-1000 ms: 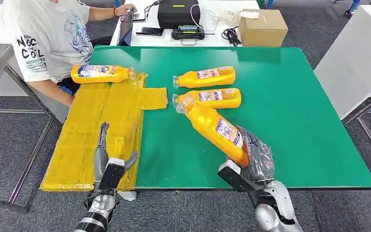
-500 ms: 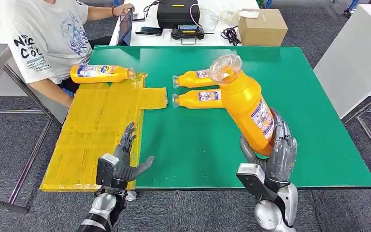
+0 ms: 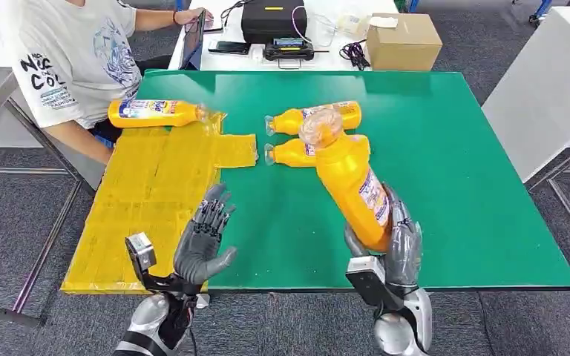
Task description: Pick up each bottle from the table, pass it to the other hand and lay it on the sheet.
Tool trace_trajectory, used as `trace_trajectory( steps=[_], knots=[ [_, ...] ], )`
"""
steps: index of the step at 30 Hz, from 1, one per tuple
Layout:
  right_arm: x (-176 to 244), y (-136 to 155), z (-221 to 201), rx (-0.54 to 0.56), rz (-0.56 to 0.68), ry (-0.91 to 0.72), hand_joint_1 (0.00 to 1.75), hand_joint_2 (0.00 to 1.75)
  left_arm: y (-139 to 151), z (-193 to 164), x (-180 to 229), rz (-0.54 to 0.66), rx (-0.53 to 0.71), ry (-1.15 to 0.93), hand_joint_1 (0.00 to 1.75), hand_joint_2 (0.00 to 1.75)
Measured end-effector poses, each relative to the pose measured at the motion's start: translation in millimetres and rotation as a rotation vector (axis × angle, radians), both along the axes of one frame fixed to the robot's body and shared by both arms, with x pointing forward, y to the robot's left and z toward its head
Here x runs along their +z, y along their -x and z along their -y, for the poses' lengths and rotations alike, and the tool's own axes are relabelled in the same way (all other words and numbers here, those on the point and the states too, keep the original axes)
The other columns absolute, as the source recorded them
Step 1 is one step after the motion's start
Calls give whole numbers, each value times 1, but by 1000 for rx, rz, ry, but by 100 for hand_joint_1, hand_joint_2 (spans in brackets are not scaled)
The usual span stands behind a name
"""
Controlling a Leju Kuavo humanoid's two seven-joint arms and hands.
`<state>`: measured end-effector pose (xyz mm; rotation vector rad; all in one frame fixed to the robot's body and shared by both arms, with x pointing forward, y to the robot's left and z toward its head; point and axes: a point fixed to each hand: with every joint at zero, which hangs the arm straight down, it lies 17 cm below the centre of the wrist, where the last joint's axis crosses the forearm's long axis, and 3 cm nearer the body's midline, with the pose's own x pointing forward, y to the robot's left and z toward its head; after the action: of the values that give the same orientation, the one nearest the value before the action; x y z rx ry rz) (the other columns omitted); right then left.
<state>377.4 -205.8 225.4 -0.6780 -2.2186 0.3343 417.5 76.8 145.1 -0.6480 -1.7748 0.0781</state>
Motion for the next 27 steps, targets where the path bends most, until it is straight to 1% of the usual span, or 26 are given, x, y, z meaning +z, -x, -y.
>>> trace_trajectory(
  steps=[1, 2, 3, 9, 10, 13, 16, 20, 27],
  knots=[
    [-15, -1, -9, 15, -38, -18, 175, 175, 4, 2, 5, 11, -18, 12, 0, 175],
    [-45, -3, -38, 90, -130, -45, 175, 175, 6, 6, 9, 25, -32, 9, 0, 175],
    [-50, -2, -45, 102, -144, -48, 175, 175, 6, 7, 9, 26, -32, 8, 0, 175],
    [-63, -1, -62, 134, -184, -61, 175, 175, 6, 6, 10, 27, -31, 6, 0, 175],
    [-66, -1, -67, 153, -196, -63, 175, 175, 6, 7, 10, 27, -34, 6, 0, 175],
    [-77, 0, -97, 263, -259, -87, 175, 175, 5, 10, 8, 19, -42, -9, 0, 175],
    [-85, 4, -126, 328, -289, -61, 175, 175, 3, 14, 1, 13, -43, -46, 0, 175],
    [-95, 10, -157, 390, -320, -31, 175, 175, 1, 19, -7, 2, -38, -89, 0, 175],
    [-106, 15, -187, 459, -352, -4, 175, 175, -3, 18, -16, -19, -20, -130, 0, 175]
  ],
)
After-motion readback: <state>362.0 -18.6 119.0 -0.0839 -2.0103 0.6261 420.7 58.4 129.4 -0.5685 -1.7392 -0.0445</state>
